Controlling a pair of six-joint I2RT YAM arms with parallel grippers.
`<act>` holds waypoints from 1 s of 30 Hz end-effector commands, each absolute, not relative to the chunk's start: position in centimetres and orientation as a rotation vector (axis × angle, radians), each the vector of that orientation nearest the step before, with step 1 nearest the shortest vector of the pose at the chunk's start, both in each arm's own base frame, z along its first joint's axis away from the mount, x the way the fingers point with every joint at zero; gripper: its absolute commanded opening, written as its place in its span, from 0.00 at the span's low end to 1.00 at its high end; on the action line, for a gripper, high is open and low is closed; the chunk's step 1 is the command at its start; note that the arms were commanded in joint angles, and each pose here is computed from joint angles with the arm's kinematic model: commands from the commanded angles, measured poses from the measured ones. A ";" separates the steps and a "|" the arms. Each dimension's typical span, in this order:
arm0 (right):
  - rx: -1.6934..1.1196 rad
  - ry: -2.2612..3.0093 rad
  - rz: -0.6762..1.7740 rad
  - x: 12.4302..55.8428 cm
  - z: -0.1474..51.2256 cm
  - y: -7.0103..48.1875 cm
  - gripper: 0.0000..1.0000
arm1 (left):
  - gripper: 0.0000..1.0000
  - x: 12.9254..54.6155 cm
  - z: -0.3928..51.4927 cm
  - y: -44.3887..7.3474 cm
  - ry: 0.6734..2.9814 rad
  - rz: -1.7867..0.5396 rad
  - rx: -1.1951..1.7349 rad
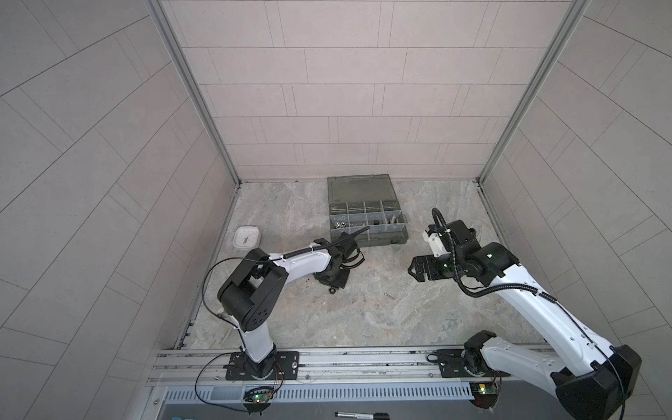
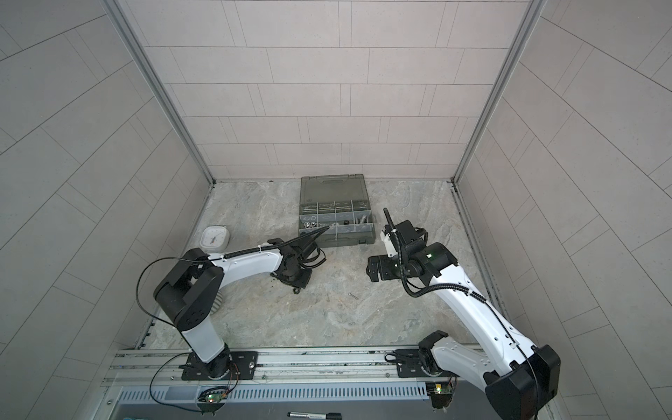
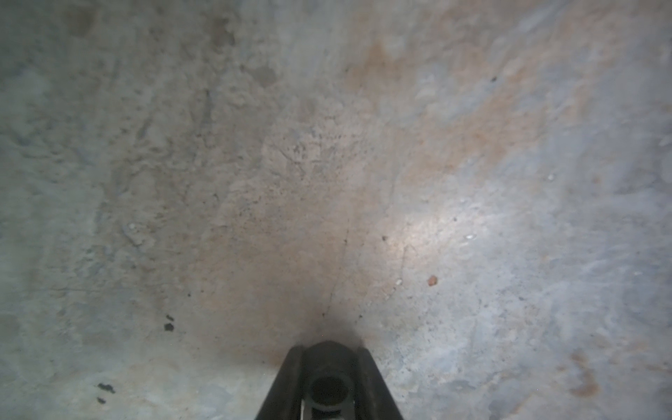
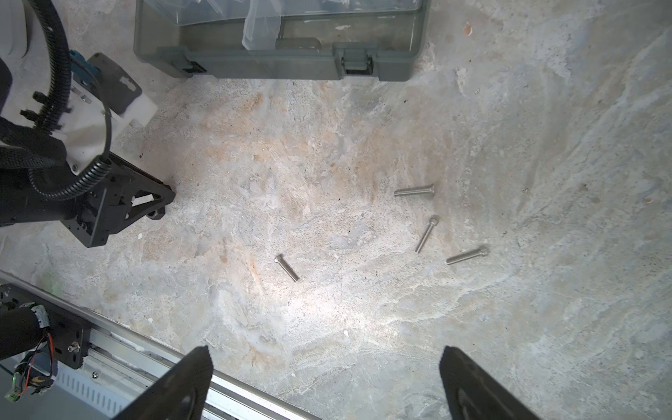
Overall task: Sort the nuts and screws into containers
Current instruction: 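Lift the black nut with the left gripper and carry it over the box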
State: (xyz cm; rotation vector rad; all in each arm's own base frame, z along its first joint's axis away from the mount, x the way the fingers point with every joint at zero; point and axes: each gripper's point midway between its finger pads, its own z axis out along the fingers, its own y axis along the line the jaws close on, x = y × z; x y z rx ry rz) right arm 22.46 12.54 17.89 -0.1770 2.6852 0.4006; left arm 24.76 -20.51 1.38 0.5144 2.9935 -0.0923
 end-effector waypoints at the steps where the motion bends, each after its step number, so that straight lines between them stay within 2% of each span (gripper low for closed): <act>1: -0.192 2.670 0.369 22.7 18.7 12.3 0.99 | 0.18 25.0 1.3 -20.7 3.009 -0.100 0.538; 11: -0.191 2.649 0.337 23.3 19.4 12.0 0.99 | 0.17 27.7 5.6 -22.5 2.942 -0.116 0.600; 21: -0.161 2.623 0.312 25.0 20.4 11.5 0.99 | 0.17 35.6 11.1 -26.6 2.811 -0.220 0.647; 30: -0.146 2.616 0.268 27.5 21.4 11.0 0.99 | 0.16 42.7 13.5 -30.6 2.711 -0.348 0.668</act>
